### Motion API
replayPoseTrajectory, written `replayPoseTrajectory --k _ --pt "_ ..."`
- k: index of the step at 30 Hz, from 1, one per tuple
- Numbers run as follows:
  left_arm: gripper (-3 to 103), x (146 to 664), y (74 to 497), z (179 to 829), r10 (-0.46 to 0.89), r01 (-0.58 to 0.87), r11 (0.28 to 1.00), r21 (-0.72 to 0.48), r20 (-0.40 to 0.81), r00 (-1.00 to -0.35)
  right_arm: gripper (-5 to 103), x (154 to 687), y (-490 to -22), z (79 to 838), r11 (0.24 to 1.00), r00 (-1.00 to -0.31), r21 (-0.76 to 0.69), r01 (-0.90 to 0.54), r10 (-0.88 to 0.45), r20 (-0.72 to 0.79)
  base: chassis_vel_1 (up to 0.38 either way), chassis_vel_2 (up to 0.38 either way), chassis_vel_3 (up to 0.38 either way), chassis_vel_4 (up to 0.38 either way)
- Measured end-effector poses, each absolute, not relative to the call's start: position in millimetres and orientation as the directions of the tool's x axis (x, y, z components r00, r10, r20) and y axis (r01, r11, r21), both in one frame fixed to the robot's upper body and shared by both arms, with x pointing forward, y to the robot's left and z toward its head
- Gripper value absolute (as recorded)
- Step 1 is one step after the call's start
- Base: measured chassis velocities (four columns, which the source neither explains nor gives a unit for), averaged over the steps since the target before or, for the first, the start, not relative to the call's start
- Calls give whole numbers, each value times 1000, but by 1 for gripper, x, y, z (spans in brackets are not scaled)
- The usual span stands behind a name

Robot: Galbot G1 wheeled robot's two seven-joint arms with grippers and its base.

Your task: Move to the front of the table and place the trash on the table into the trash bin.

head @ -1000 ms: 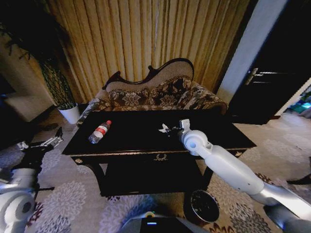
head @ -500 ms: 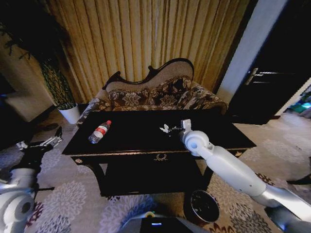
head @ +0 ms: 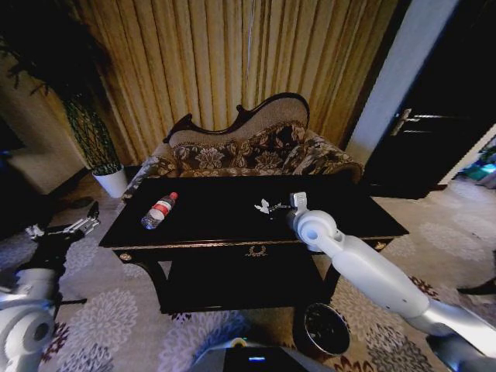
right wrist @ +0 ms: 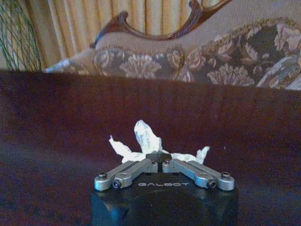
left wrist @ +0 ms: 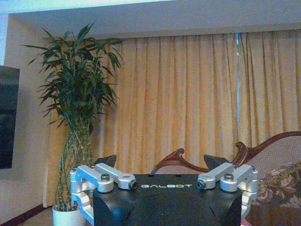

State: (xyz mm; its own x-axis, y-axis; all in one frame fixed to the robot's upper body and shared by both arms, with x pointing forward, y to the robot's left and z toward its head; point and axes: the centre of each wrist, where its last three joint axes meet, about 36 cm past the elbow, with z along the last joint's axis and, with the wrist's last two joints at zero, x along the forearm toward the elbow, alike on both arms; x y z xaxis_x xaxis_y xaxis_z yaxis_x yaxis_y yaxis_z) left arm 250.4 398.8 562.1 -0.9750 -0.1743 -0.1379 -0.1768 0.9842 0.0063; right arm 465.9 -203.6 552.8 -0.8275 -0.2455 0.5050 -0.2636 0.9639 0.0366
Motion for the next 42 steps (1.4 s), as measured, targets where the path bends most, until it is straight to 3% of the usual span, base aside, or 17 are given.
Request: replayPoseTrajectory --k 9,14,21,33,42 --pt "100 251 397 561 -171 -173 985 0 -137 -976 0 465 -221 557 965 -908 90 -245 -261 329 0 0 0 0" --pt "100 255 399 558 -168 -169 986 -7 -136 -976 0 454 -250 542 971 -956 67 -231 -239 171 0 0 0 0" --pt "100 258 402 555 -150 -150 989 -6 -141 -979 0 443 -279 532 985 -983 -8 -171 -170 70 0 0 0 0" --pt "100 265 409 554 -119 -120 993 2 -138 -983 0 445 -354 508 998 -998 -56 -11 -7 69 0 0 0 0" --pt "100 268 414 552 -115 -117 993 8 -132 -985 0 427 -384 497 994 -992 -63 88 93 86 0 0 0 0"
